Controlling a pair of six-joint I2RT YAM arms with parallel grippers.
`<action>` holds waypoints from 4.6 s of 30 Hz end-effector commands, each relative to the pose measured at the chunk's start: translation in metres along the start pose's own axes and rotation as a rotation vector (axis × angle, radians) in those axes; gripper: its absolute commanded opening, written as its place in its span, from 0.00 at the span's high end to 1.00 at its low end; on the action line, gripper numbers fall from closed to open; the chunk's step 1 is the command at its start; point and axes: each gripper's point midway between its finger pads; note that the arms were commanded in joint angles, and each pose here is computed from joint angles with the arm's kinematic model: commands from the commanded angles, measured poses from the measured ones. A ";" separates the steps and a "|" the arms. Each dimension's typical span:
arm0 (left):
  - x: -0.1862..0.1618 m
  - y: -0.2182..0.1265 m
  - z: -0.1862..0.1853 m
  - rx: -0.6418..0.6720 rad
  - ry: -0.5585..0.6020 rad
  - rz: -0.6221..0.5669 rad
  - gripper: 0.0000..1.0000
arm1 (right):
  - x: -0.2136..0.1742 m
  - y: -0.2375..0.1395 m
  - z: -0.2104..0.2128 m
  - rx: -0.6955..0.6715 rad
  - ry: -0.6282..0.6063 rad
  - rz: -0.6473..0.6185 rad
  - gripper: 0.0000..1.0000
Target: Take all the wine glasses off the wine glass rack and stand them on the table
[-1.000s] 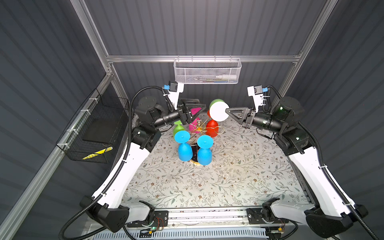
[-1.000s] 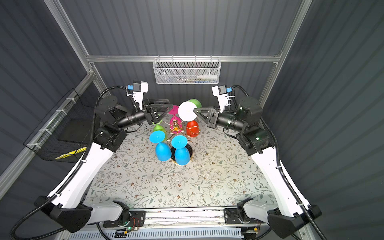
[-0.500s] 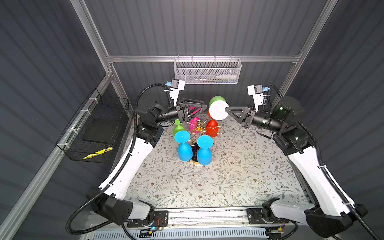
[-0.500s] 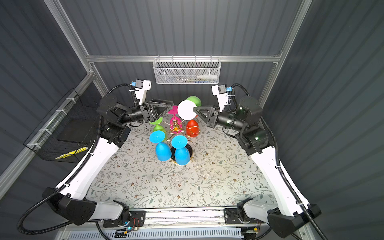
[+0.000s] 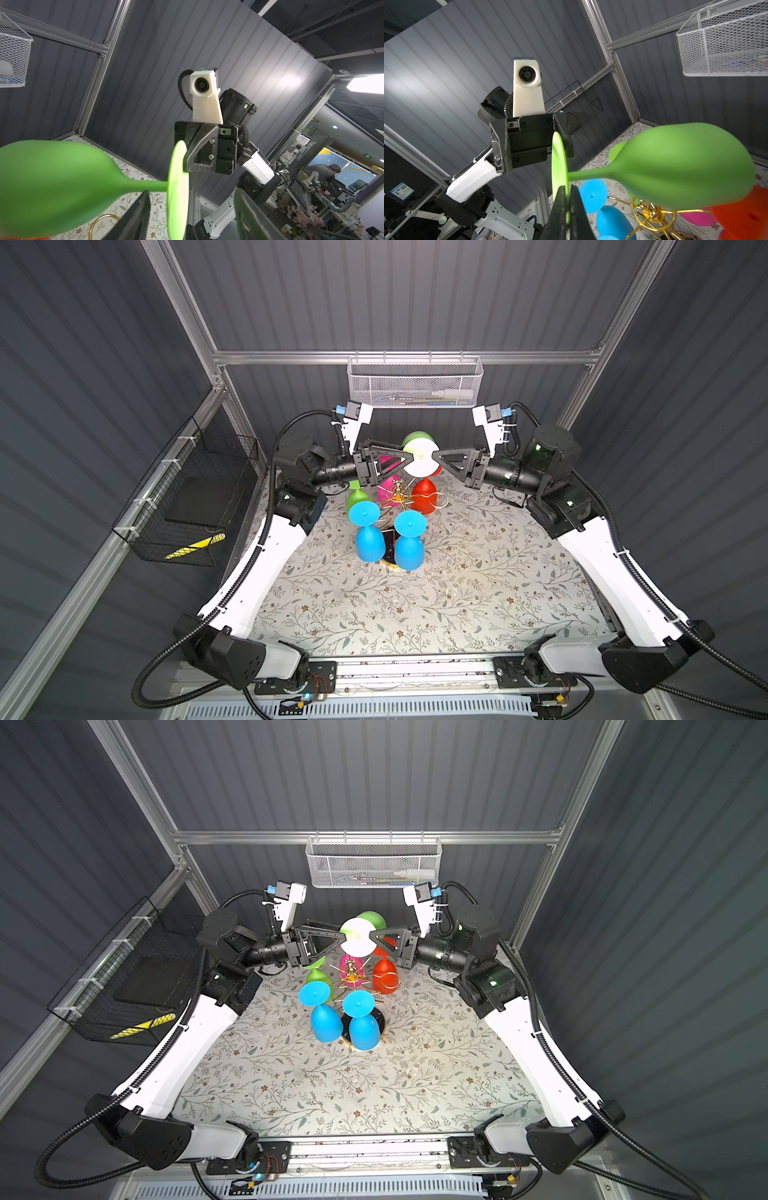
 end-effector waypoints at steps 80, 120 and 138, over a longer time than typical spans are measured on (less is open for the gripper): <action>0.029 0.002 -0.030 -0.163 -0.279 0.037 1.00 | -0.009 0.026 -0.070 -0.234 -0.935 -0.060 0.01; 0.018 0.001 -0.014 -0.087 -0.122 0.038 0.44 | -0.057 -0.021 -0.078 -0.435 -0.652 0.186 0.34; 0.008 -0.008 0.041 0.387 1.014 -0.067 0.32 | -0.069 -0.067 -0.058 -0.546 -0.421 0.472 0.37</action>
Point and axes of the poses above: each gripper's point midway between its finger pads, its own y axis out along the fingers, its own z axis along the line the jaws close on, x = y × z, and after that the axes turned 7 degrees about -y, right-handed
